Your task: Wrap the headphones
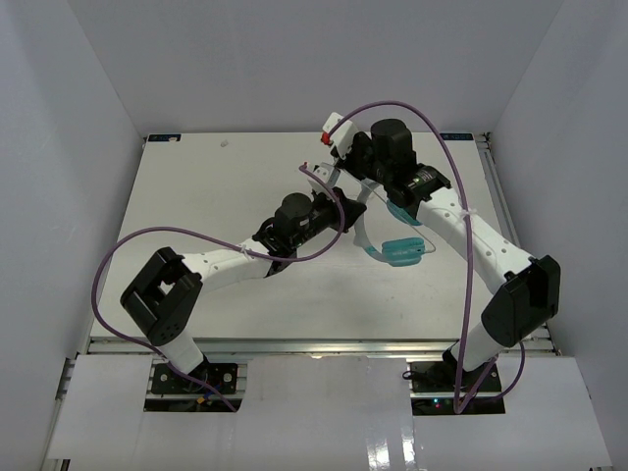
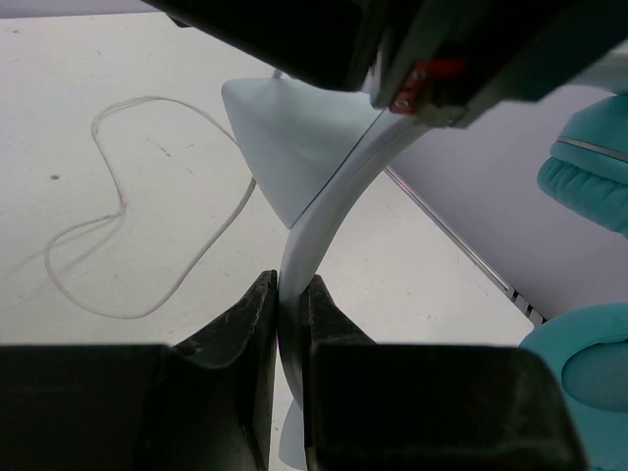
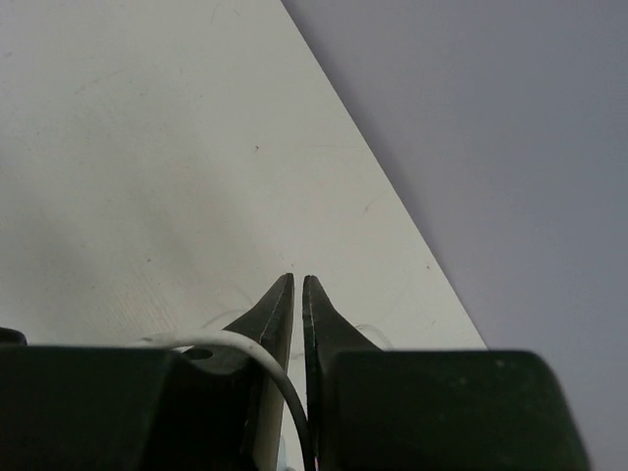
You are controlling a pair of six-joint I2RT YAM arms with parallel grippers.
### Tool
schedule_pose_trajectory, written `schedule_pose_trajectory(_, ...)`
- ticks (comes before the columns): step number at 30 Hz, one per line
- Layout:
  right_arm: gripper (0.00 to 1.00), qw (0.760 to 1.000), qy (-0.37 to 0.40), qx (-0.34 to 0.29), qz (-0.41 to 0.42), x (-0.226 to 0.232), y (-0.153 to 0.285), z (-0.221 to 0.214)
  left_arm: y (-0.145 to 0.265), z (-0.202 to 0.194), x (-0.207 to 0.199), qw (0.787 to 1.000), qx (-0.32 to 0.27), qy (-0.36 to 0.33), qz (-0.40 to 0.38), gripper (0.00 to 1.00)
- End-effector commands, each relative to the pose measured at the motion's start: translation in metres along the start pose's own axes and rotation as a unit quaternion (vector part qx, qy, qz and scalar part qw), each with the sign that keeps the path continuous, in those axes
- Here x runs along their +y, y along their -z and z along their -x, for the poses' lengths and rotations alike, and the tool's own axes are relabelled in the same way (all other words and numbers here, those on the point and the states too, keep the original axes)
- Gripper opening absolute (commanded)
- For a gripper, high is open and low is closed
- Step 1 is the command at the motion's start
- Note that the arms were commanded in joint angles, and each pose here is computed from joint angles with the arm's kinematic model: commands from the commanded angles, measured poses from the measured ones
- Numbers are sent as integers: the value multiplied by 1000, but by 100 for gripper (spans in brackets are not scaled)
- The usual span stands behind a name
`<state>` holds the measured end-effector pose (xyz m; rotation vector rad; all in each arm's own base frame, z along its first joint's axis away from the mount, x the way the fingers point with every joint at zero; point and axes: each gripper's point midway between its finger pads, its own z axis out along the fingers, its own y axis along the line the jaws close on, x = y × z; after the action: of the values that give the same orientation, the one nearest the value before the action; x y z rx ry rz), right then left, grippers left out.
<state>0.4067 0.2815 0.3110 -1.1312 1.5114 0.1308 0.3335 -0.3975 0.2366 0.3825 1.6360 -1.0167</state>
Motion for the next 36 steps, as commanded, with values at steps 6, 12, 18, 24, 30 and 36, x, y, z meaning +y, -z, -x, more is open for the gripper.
schedule_pose_trajectory(6, 17, 998, 51, -7, 33, 5, -4, 13, 0, 49, -41, 996, -55, -24, -70, 0)
schedule_pose_trajectory(12, 8, 996, 68, 10, 62, 20, -10, 8, 4, 54, -42, 995, -61, -31, -70, 0)
schedule_pose_trajectory(18, 8, 995, 82, 26, 53, 16, -14, 0, 20, 58, -34, 996, -71, -35, -42, 0)
schedule_pose_trajectory(24, 8, 994, 101, 30, 16, 1, -11, -3, 43, 62, -30, 996, -81, -35, -27, 0)
schedule_pose_trajectory(30, 8, 996, 88, 28, -16, -10, -9, -2, 57, 68, -30, 995, -92, -17, -19, 0)
schedule_pose_trajectory(36, 8, 996, 66, 10, -51, -28, -2, 23, 44, 52, -20, 998, -60, -10, 0, 0)
